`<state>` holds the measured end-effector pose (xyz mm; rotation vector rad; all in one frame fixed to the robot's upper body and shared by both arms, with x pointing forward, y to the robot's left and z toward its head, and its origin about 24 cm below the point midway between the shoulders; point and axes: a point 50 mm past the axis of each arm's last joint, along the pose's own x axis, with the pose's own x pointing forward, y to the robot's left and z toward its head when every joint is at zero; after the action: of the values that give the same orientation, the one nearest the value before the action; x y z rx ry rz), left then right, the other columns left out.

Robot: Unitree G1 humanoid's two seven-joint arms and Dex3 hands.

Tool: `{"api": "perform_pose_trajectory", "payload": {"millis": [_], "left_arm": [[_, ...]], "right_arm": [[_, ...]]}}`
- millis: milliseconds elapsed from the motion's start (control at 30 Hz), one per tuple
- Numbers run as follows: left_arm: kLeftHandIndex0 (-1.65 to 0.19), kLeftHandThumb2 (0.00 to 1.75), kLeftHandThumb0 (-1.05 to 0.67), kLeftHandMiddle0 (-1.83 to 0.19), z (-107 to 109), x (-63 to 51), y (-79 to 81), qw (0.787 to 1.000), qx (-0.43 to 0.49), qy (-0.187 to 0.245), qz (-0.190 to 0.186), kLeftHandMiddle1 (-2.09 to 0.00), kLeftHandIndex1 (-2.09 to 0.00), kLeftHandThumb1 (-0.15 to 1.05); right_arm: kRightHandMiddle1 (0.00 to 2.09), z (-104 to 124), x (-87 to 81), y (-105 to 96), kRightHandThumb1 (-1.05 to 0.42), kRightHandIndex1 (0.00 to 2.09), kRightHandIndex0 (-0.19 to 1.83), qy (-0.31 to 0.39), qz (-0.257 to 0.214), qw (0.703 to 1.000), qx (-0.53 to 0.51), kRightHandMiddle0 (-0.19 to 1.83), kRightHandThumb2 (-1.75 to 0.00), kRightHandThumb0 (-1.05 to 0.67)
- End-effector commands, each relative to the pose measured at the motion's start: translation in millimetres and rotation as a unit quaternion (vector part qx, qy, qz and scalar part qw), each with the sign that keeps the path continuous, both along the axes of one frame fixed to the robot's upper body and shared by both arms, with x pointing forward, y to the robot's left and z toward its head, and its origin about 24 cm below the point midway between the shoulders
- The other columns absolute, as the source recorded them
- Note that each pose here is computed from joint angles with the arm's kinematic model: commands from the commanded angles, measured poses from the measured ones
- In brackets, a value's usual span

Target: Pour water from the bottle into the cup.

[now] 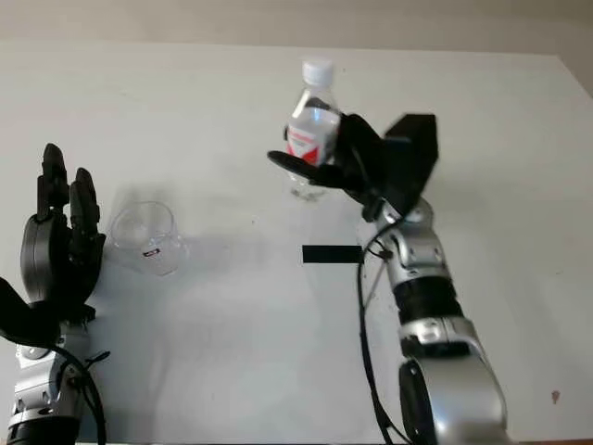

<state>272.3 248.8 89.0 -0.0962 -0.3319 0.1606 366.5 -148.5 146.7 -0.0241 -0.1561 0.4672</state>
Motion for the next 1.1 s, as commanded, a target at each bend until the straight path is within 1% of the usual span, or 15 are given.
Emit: {"api": "perform_pose_trajectory", "payload": {"millis": [0, 233, 400, 533, 600, 700, 833, 1067], "left_arm": [[0.18, 0.56, -0.66, 0.15, -6, -1.4, -0.6, 1.000, 0.000, 0.008, -0.004, -0.06, -0.05, 1.05], [0.17, 0.55, -0.67, 0.15, -6, -1.7, -0.7, 1.000, -0.004, 0.008, -0.004, -0.06, -0.05, 1.05], [0.17, 0.56, -0.66, 0.14, -5, -2.9, -0.7, 1.000, -0.001, 0.009, -0.003, -0.06, -0.06, 1.05], [0.16, 0.56, -0.67, 0.14, -6, -3.0, -1.1, 1.000, 0.000, 0.011, -0.003, -0.06, -0.06, 1.05], [0.17, 0.56, -0.67, 0.14, -6, -2.9, -1.3, 1.000, 0.000, 0.010, -0.004, -0.05, -0.05, 1.05], [0.17, 0.56, -0.67, 0.15, -7, -2.8, -1.6, 1.000, 0.000, 0.012, -0.003, -0.05, -0.05, 1.05], [0.18, 0.56, -0.68, 0.15, -7, -3.5, -2.2, 1.000, -0.004, 0.012, -0.003, -0.05, -0.05, 1.05], [0.18, 0.55, -0.69, 0.16, -7, -3.0, -1.5, 1.000, -0.005, 0.015, -0.003, -0.05, -0.05, 1.05]], "right_arm": [[2.09, 5, -7.8, -6, -1.05, 2.09, 1.14, -0.020, -0.007, 1.000, 0.005, 0.52, -0.35, -0.22], [2.09, -15, -35.2, -8, -1.05, 2.09, 1.10, -0.012, -0.014, 0.999, 0.034, 0.45, -0.39, -0.22], [2.09, -27, -44.5, -9, -1.05, 2.09, 1.09, 0.006, -0.020, 0.999, 0.042, 0.40, -0.41, -0.22], [2.09, -34, -46.2, -11, -1.05, 2.09, 1.05, 0.023, -0.027, 0.999, 0.031, 0.29, -0.40, -0.23], [2.09, -37, -45.6, -12, -1.05, 2.09, 1.01, 0.033, -0.033, 0.999, 0.025, 0.16, -0.40, -0.23], [2.09, -41, -44.5, -14, -1.05, 2.09, 0.99, 0.042, -0.040, 0.998, 0.017, 0.08, -0.39, -0.24], [2.09, -43, -41.2, -17, -1.05, 2.09, 0.98, 0.048, -0.045, 0.998, 0.000, 0.05, -0.38, -0.24], [2.09, -45, -38.1, -19, -1.05, 2.09, 0.96, 0.047, -0.046, 0.998, -0.013, 0.05, -0.34, -0.26]]}}
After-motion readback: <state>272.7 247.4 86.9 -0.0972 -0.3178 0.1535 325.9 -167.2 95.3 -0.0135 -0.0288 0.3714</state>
